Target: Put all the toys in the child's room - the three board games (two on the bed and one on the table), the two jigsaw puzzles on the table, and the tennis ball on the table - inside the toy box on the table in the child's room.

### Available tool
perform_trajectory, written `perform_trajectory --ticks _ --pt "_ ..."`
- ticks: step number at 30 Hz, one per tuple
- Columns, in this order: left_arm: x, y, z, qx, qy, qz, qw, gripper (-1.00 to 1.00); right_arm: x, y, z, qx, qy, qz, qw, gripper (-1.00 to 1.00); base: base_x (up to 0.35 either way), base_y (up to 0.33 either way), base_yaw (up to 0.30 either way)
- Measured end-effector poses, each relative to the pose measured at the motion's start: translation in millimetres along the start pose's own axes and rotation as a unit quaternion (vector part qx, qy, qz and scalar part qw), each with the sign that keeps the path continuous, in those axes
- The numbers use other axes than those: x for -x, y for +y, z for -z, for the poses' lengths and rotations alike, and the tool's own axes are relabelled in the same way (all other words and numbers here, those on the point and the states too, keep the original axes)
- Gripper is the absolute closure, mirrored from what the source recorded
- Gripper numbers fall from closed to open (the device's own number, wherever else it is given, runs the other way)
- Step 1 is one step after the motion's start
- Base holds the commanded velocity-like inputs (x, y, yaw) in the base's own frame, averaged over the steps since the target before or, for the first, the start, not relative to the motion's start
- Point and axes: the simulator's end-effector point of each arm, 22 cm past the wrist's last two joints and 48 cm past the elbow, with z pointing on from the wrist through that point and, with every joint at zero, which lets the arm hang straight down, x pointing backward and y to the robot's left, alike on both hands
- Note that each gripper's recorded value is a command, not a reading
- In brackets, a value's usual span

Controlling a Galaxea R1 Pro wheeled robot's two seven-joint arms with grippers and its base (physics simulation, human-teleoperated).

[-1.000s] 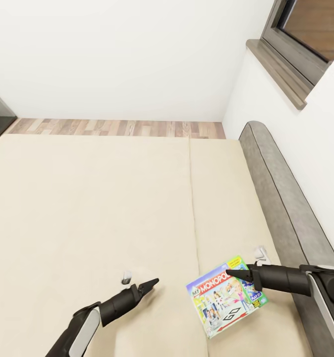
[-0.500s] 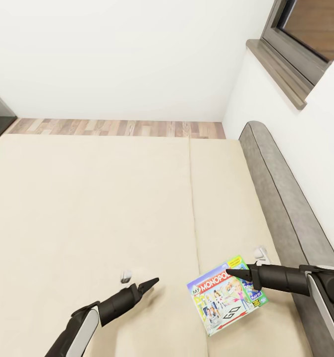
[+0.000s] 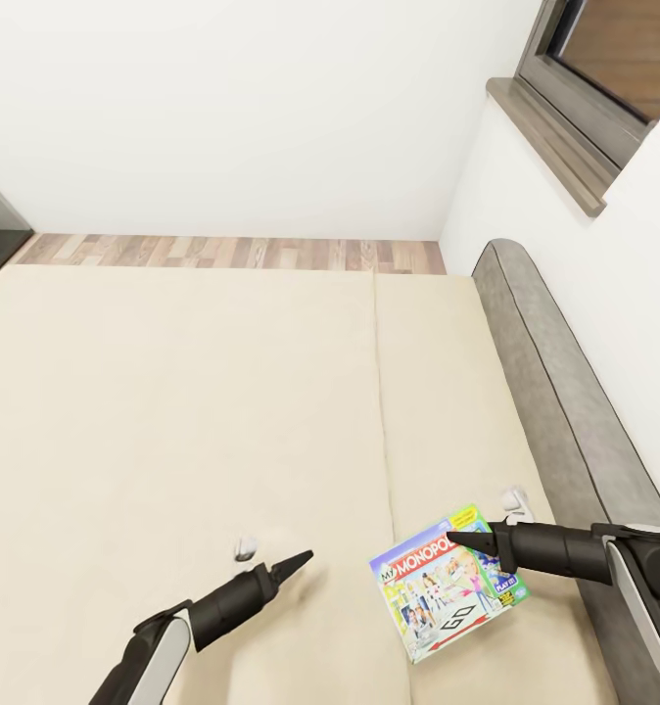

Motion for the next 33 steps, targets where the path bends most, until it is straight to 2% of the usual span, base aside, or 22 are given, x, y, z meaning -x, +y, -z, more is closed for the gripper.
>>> perform_trajectory --ticks 33 --pt "-3 -50 20.8 -0.001 0.009 0.008 0.9999 -1.0 14 41 27.1 0.005 0.002 -0.001 1.0 1.0 0.0 0.0 0.0"
